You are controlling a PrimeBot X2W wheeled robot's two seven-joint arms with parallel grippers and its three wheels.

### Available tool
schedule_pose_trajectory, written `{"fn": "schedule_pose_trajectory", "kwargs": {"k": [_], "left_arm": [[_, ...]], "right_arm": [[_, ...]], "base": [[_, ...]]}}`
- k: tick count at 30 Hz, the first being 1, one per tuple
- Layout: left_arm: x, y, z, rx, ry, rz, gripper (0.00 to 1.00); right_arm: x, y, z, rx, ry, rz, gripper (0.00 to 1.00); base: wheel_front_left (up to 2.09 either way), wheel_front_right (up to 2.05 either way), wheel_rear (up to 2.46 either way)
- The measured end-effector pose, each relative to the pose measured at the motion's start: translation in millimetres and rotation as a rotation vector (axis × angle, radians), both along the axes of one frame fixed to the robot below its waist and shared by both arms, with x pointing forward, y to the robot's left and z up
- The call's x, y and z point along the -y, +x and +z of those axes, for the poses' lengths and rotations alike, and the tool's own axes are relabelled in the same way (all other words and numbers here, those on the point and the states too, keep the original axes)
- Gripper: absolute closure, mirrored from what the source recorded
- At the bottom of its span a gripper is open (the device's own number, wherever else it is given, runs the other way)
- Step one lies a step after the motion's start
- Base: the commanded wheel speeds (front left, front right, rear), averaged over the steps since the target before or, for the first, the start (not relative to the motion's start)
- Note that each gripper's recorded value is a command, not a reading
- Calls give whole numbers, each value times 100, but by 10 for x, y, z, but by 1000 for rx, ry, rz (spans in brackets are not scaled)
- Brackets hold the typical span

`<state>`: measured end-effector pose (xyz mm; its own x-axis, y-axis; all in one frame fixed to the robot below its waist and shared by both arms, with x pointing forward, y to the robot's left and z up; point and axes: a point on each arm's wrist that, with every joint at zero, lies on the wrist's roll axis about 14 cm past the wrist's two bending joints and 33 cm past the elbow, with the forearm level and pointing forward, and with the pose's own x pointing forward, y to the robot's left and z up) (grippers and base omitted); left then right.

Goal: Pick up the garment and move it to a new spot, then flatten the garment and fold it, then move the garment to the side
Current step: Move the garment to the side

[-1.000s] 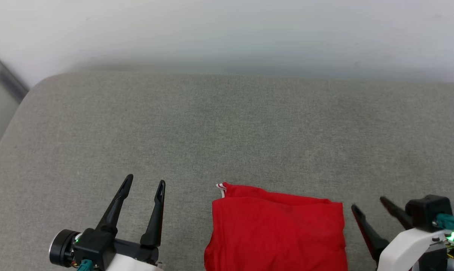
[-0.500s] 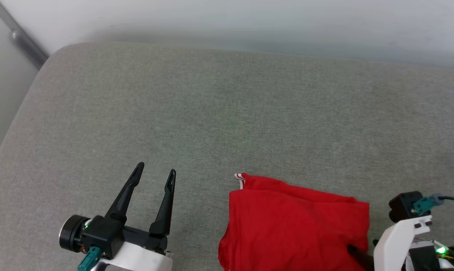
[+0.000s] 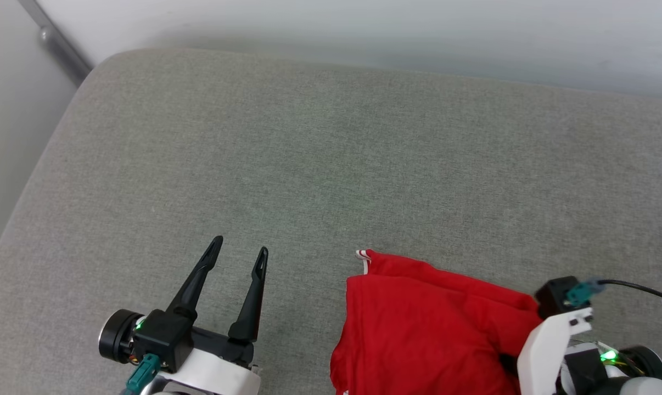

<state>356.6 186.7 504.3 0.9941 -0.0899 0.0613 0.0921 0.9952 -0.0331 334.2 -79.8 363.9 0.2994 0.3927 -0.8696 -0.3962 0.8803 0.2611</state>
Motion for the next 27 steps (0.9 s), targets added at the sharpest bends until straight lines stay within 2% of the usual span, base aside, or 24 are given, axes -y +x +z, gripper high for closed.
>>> {"fn": "schedule_pose_trajectory", "kwargs": {"k": [5, 10, 13, 16, 18, 21, 24, 27], "left_arm": [[116, 41, 35, 15, -16, -36, 0], [394, 141, 30, 19, -49, -124, 0], [643, 247, 54, 30, -87, -192, 0], [932, 373, 108, 50, -122, -277, 0], [1106, 448, 112, 57, -123, -335, 0], [1281, 601, 129, 80, -110, -391, 0], [1511, 730, 56, 79, -110, -469, 0], [1705, 853, -74, 69, -111, -539, 0]], "right_arm": [[62, 110, 125, 114, -85, 90, 100], [411, 392, 479, 295, -298, 217, 100], [685, 441, 616, 323, -406, 253, 100], [1131, 518, 797, 349, -566, 269, 100], [1407, 538, 901, 350, -639, 252, 100], [1764, 548, 1005, 330, -679, 175, 100], [2244, 605, 1118, 323, -773, 103, 100], [2651, 659, 1094, 301, -834, 37, 100]], "base": [[0, 0, 0], [0, 0, 0], [0, 0, 0], [0, 0, 0], [0, 0, 0], [0, 0, 0], [0, 0, 0], [0, 0, 0]]}}
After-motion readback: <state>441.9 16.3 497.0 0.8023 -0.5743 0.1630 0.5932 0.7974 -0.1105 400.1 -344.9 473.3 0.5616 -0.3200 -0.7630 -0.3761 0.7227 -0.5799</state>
